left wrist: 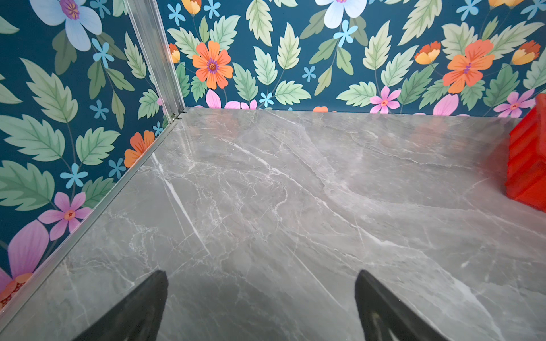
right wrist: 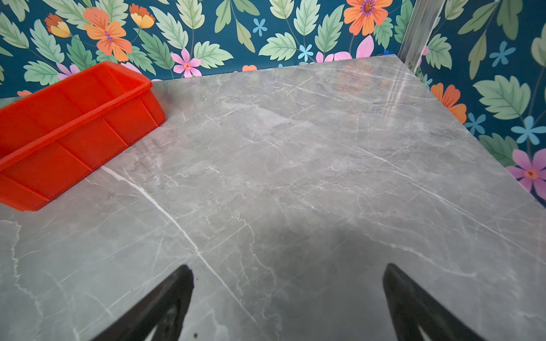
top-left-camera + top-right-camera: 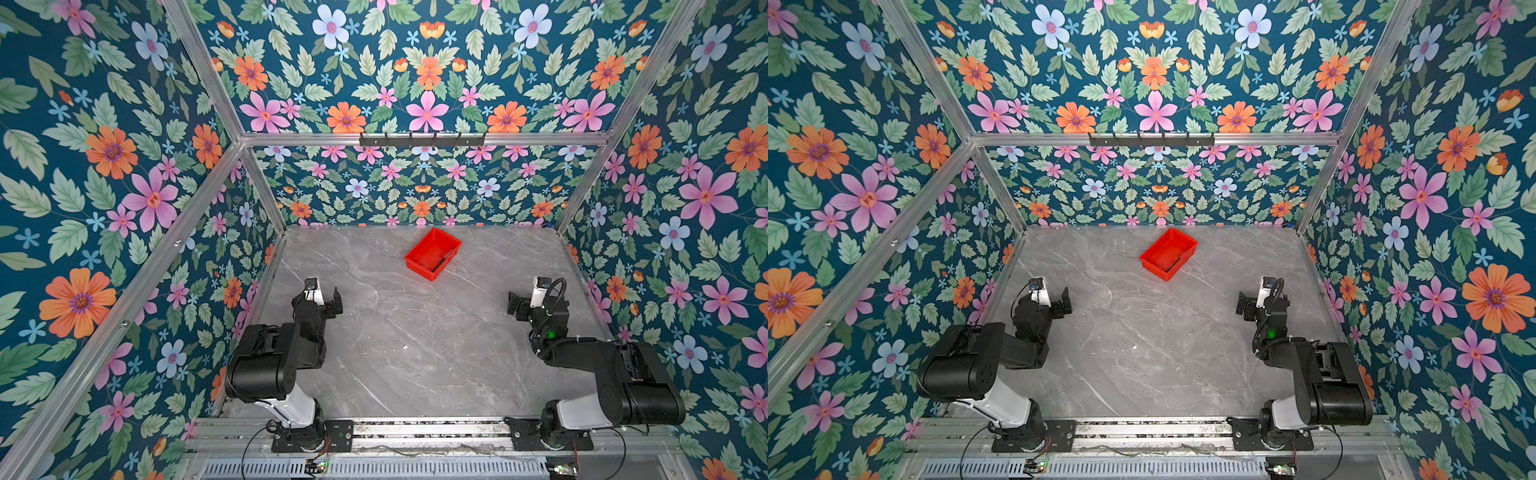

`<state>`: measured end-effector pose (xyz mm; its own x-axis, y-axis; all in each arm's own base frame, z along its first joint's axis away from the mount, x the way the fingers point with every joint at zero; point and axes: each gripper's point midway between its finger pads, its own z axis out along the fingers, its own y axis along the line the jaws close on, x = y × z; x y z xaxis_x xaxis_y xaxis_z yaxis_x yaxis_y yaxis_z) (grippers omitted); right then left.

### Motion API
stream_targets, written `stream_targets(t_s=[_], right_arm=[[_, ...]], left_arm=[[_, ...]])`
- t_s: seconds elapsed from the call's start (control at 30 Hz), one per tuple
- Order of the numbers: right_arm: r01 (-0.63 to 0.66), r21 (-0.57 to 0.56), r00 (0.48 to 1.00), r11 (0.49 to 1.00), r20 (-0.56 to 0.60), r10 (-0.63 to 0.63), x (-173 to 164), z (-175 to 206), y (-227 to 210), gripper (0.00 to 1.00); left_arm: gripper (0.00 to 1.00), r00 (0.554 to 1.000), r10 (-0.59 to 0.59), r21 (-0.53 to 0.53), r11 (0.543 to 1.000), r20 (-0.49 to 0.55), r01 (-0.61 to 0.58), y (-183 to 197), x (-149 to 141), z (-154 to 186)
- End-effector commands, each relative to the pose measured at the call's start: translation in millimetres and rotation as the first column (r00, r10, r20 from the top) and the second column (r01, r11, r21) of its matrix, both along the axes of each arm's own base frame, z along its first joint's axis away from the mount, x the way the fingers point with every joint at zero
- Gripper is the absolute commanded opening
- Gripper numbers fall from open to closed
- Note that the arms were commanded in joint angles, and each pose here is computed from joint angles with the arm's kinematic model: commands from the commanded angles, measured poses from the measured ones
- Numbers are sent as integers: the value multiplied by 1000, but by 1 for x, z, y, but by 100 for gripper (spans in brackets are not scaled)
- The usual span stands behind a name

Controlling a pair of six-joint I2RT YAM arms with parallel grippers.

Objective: Put the screwdriver in the bin
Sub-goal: Reset both arms

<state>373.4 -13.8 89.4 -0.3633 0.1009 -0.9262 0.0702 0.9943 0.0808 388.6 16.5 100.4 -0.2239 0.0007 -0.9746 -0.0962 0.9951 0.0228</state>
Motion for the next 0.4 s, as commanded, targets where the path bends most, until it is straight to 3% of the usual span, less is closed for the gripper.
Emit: stream_targets(t_s=[0.0, 0.37], right_arm=[[-8, 3, 1000, 1000, 25, 8, 3, 6, 2, 99], [-8, 3, 1000, 1000, 25, 8, 3, 6, 2, 99]], left_arm=[[100, 999, 6, -4, 1000, 36, -5, 1, 2, 9], [100, 999, 6, -4, 1000, 36, -6, 1, 2, 9]])
